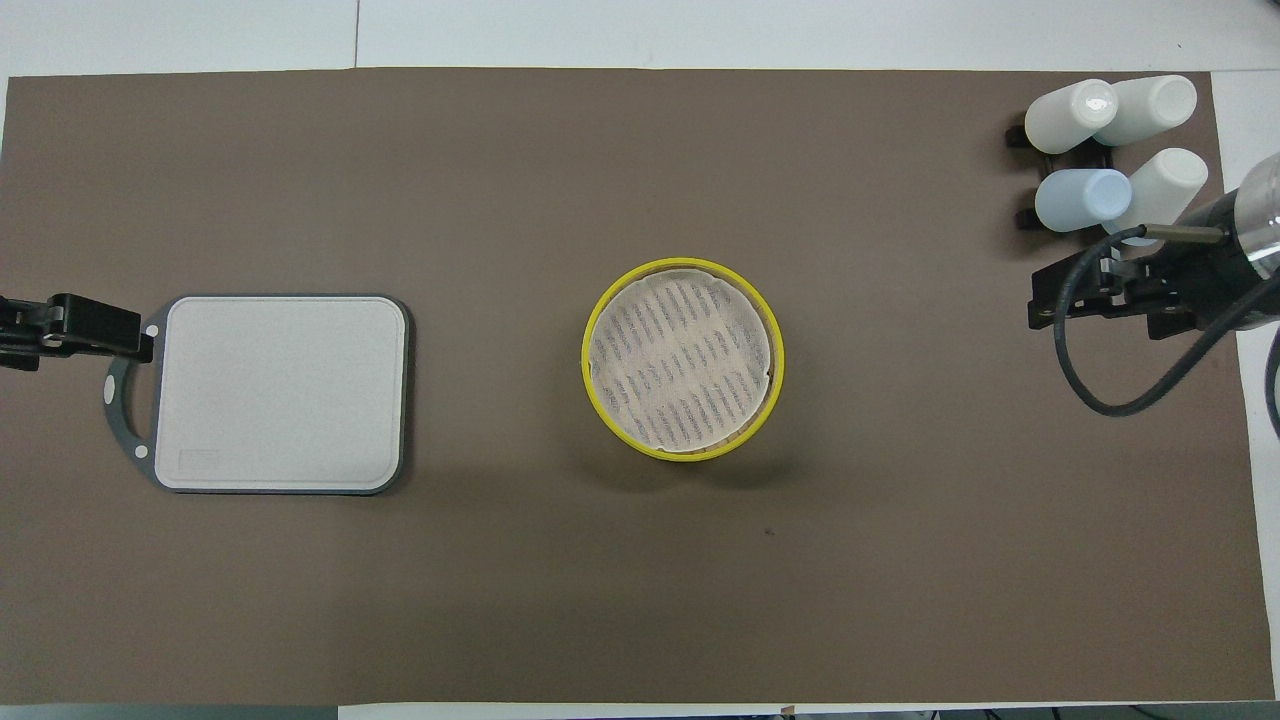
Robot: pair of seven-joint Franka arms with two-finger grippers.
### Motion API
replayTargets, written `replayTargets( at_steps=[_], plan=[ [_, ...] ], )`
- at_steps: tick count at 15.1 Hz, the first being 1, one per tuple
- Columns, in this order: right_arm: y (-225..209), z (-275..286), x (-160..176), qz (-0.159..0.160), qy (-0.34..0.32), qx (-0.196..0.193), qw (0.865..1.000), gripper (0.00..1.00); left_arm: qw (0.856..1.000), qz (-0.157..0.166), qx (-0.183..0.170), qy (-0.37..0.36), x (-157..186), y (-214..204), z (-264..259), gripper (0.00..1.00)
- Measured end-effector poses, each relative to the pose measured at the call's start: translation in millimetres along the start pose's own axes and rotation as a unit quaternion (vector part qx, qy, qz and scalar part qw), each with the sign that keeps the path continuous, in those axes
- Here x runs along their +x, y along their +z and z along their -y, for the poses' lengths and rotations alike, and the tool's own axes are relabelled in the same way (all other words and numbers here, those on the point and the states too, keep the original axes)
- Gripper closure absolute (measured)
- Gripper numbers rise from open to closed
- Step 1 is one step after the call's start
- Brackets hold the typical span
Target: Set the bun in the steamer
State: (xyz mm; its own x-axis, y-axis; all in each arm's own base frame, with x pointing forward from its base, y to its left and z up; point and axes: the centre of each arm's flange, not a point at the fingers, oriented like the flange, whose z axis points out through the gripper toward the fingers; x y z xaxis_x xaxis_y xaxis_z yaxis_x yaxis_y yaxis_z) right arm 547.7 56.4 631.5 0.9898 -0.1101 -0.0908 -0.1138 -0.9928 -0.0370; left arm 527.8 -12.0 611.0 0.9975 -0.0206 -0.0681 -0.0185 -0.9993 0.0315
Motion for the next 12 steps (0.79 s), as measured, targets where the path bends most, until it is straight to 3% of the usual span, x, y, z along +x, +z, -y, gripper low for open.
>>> replayTargets(
  at_steps=[6, 12],
  plan=[
    [-22, -27, -9, -0.026, -0.003, -0.019, 0.999, 0.0, 1.0, 0.003, 0.0, 0.001, -5, 3, 1, 0.0],
    [-15, -32, -9, -0.02, -0.012, -0.033, 0.999, 0.0, 1.0, -0.001, -0.001, 0.001, -8, -1, 1, 0.0]
  ],
)
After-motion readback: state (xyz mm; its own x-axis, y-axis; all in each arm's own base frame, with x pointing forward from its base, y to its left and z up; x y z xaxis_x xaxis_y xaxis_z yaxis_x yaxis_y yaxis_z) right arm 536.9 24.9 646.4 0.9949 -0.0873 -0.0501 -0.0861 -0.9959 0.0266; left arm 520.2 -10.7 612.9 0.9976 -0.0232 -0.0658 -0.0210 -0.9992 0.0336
